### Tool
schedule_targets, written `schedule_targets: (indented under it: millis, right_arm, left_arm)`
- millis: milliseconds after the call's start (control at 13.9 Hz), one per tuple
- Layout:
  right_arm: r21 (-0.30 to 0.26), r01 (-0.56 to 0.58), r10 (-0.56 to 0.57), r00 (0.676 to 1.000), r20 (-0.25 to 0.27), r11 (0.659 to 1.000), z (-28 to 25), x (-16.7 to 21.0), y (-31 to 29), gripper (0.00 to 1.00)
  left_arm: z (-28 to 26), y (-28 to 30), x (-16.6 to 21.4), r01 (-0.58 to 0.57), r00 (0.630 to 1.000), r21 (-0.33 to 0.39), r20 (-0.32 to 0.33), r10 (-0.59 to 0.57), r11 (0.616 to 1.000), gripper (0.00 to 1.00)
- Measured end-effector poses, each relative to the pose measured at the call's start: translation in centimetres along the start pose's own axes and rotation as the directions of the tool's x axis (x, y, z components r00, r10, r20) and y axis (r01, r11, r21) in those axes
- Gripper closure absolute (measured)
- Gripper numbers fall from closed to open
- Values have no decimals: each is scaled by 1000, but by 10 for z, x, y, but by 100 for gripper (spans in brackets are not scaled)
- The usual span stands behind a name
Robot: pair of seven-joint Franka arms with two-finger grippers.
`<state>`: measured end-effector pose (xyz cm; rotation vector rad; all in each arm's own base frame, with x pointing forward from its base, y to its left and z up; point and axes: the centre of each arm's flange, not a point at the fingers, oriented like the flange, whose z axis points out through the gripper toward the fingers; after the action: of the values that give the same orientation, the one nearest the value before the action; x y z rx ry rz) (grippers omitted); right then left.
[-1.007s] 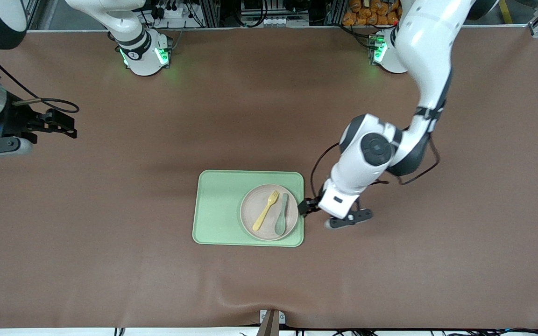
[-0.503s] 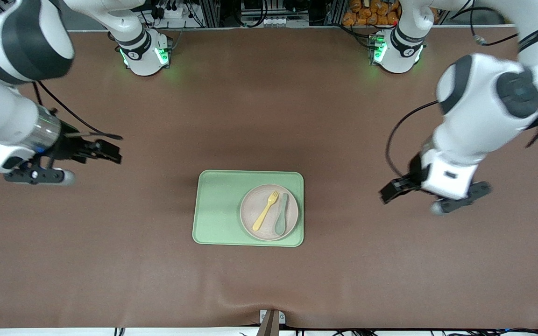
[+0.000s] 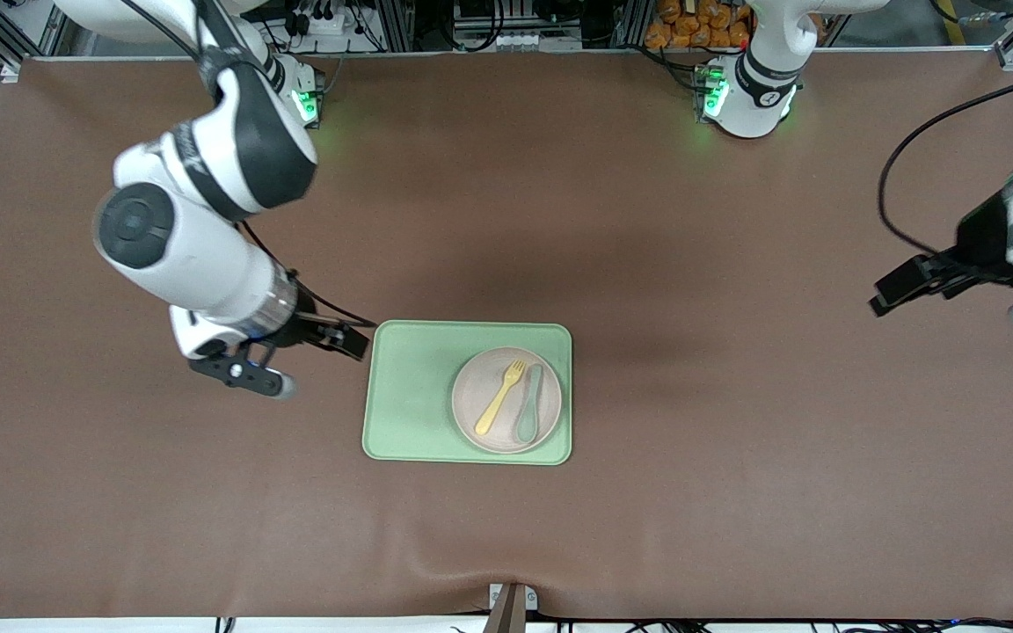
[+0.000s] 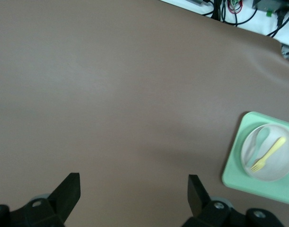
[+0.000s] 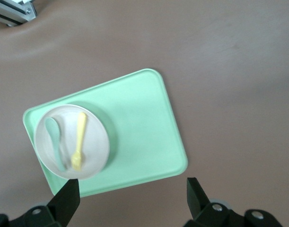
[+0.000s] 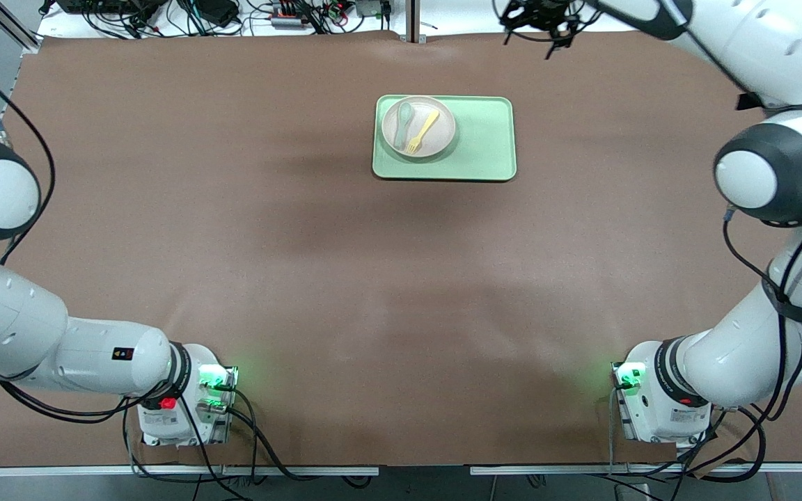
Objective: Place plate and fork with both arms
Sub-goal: 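Retract the left gripper while the right gripper moves over the plate, then lower the right gripper and grasp the yellow fork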
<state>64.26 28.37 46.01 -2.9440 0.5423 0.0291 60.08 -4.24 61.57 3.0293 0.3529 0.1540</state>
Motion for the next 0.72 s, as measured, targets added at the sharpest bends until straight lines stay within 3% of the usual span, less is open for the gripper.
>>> schedule_targets:
  millis: [288,503,719]
  right_arm:
    - [-2,-91,91,996,8,996,61,-23,-67,0]
    - [7,-136,136,991,-10,991,107,-35,-100,0]
    - [-33,-160,158,986,-44,987,149,-53,-122,0]
  left_arm:
    - [-20,-51,1,-48,999,10,2,48,999,0]
    - [-29,-49,-7,-51,999,10,4,51,999,0]
    - [-33,-48,-12,-48,999,11,10,48,999,0]
